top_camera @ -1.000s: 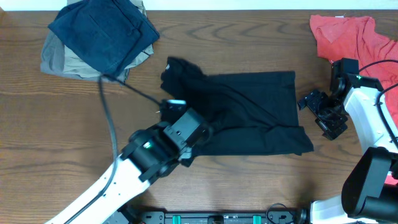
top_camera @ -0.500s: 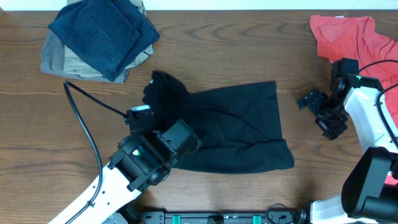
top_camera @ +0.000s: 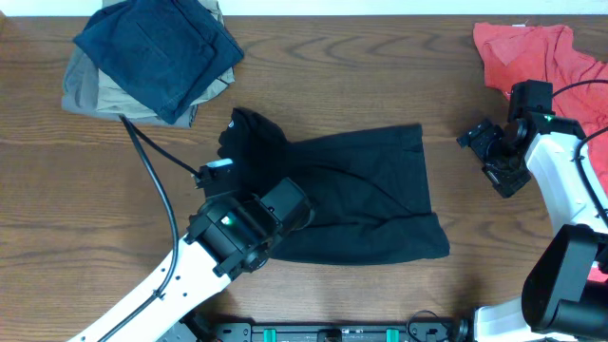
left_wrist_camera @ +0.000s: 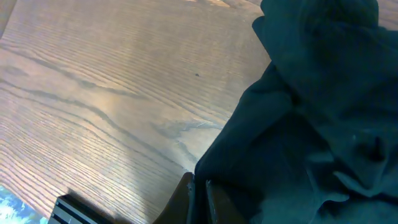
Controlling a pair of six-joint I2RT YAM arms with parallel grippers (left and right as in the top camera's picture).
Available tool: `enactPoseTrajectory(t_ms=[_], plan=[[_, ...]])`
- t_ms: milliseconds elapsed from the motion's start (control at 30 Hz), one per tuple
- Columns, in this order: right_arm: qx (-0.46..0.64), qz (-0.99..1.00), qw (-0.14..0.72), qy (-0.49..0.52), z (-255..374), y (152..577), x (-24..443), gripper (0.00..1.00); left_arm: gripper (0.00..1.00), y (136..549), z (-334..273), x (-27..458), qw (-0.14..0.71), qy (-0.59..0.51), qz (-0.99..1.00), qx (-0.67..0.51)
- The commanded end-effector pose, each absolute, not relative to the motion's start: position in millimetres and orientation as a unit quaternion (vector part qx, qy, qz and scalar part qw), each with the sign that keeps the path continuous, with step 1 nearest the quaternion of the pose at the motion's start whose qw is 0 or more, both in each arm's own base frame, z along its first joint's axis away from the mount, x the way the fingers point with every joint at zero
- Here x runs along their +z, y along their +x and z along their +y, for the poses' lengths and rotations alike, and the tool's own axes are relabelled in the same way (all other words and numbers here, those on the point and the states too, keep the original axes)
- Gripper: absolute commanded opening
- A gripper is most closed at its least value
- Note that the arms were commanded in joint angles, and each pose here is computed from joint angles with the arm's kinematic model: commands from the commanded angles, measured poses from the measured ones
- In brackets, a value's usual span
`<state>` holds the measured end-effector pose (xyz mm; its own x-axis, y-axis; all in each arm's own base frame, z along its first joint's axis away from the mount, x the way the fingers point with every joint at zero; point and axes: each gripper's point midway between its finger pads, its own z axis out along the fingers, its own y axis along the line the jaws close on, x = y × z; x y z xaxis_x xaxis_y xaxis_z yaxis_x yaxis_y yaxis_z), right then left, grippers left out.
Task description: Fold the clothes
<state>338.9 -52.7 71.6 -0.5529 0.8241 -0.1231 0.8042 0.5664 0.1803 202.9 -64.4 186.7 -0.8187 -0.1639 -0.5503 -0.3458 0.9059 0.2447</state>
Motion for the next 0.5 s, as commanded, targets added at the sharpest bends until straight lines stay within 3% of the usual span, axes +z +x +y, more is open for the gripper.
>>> enactPoseTrajectory(t_ms=[0, 167, 233, 467], plan=[[0.076, 0.88, 0.099, 0.458, -46, 341, 78, 0.99, 0.06, 204, -60, 187, 0.276, -0.15, 0.933, 0.178], [0.206, 0.889, 0.032, 0.408, 7, 334, 87, 0.99, 0.06, 204, -60, 187, 0.276, -0.151, 0.932, 0.177], [0.221, 0.906, 0.036, 0.36, 19, 335, 90, 0.93, 0.06, 204, -60, 187, 0.276, -0.151, 0.932, 0.177], [0.076, 0.951, -0.014, 0.298, 36, 286, 80, 0.97, 0.07, 204, -60, 187, 0.276, -0.151, 0.932, 0.178]])
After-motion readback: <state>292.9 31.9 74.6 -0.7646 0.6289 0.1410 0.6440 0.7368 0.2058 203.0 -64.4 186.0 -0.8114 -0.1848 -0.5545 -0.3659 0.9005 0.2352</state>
